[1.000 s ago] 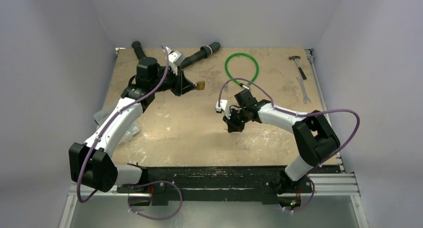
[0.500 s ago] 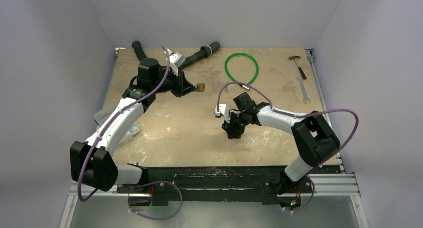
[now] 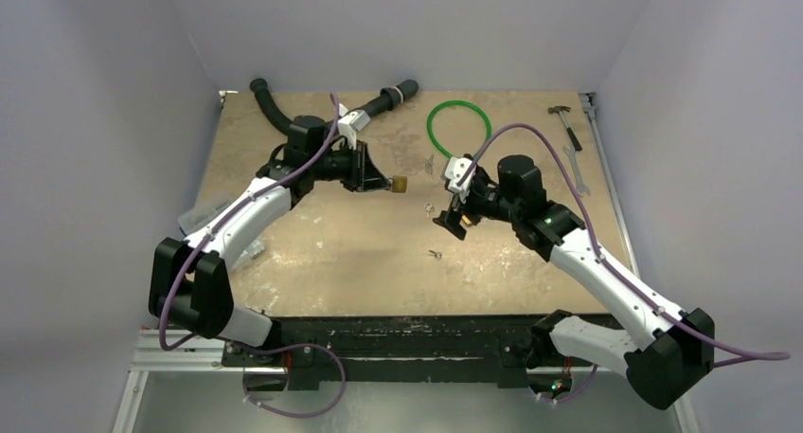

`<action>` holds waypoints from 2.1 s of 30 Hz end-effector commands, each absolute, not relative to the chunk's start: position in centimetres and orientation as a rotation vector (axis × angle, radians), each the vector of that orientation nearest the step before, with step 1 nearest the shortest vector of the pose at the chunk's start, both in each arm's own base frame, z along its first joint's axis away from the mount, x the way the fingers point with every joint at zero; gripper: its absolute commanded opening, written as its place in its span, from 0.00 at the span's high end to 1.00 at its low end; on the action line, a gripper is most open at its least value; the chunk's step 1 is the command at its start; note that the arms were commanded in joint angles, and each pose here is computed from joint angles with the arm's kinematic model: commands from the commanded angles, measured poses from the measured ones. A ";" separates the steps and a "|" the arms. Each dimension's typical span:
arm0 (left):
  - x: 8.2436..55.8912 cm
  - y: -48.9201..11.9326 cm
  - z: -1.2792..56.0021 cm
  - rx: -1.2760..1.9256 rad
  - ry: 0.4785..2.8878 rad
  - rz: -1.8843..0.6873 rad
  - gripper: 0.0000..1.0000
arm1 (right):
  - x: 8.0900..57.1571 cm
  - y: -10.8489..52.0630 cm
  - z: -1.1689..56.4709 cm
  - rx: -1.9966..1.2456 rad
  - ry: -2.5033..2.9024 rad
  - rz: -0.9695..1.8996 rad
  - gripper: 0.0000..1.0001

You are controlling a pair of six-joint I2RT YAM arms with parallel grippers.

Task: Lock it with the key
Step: Place the key at the center of the board, then place the lock at the center of the board.

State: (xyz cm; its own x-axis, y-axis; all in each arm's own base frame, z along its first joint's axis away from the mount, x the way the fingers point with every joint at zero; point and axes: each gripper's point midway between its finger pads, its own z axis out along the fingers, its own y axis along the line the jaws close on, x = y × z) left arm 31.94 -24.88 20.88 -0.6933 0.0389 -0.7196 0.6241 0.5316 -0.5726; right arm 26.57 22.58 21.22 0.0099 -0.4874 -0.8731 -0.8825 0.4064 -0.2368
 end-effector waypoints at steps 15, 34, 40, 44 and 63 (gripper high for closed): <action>27.5 -30.7 25.4 0.565 2.042 -1.417 1.00 | 27.6 26.2 26.2 -1.353 1.319 0.414 0.07; 27.0 -31.3 25.6 0.624 2.026 -1.376 1.00 | 27.5 27.5 24.3 -1.469 1.328 0.405 0.31; 27.1 -31.4 25.7 0.620 2.021 -1.379 1.00 | 27.5 27.6 23.6 -1.499 1.336 0.383 0.42; 27.1 -31.4 25.7 0.615 2.022 -1.381 1.00 | 27.3 27.7 23.3 -1.511 1.333 0.372 0.42; 30.3 -26.4 23.4 0.365 2.108 -1.246 0.22 | 24.3 22.0 18.9 -1.375 1.736 0.408 0.76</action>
